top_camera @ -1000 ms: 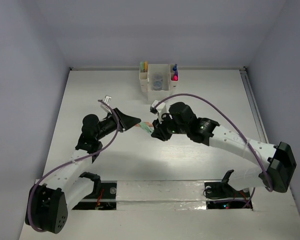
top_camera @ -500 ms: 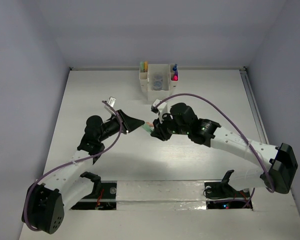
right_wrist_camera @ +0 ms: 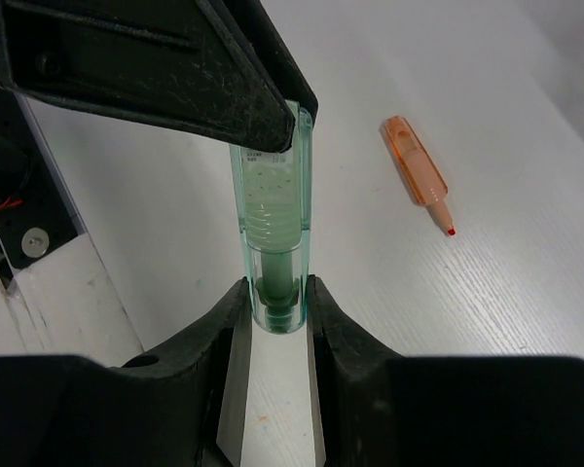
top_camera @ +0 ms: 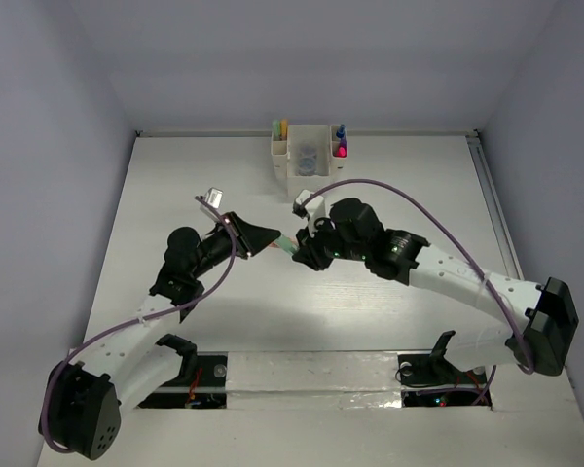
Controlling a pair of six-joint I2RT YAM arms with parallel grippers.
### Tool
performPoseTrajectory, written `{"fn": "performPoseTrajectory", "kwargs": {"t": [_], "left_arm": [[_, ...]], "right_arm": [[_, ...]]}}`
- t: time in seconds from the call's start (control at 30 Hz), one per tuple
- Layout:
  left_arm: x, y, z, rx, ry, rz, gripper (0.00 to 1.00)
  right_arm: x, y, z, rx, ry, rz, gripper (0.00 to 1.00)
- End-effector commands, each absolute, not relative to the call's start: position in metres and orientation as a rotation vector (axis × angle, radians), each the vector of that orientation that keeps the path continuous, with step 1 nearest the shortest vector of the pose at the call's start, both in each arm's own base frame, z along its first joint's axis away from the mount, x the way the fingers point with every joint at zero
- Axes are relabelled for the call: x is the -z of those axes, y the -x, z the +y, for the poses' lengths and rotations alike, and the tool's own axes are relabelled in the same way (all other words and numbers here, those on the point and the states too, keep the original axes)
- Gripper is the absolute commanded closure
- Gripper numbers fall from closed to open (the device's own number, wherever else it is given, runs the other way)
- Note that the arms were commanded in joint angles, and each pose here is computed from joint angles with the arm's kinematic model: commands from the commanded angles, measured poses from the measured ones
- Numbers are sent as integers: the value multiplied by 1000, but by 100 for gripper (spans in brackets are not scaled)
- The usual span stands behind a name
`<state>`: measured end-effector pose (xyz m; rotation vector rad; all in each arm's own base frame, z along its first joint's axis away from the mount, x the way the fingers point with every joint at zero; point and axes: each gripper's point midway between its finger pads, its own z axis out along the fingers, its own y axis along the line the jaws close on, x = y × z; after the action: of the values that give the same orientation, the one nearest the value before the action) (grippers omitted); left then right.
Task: Sort the stationery into containers
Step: Close the pen cap on the pen.
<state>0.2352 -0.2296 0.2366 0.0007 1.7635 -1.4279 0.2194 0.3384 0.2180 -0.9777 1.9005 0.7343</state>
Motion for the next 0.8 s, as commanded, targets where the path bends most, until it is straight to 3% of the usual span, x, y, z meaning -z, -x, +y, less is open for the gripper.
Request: {"fn": "performPoseTrajectory", "kwargs": {"t": [0.0, 0.77], "left_arm": [[-244, -203, -246, 1541, -155, 1763, 100], [-240, -191, -249, 1579, -142, 1765, 100]], "right_arm": [[-332, -252, 371, -800, 823, 1550, 100], [-467, -271, 386, -771, 840, 1198, 100]]}}
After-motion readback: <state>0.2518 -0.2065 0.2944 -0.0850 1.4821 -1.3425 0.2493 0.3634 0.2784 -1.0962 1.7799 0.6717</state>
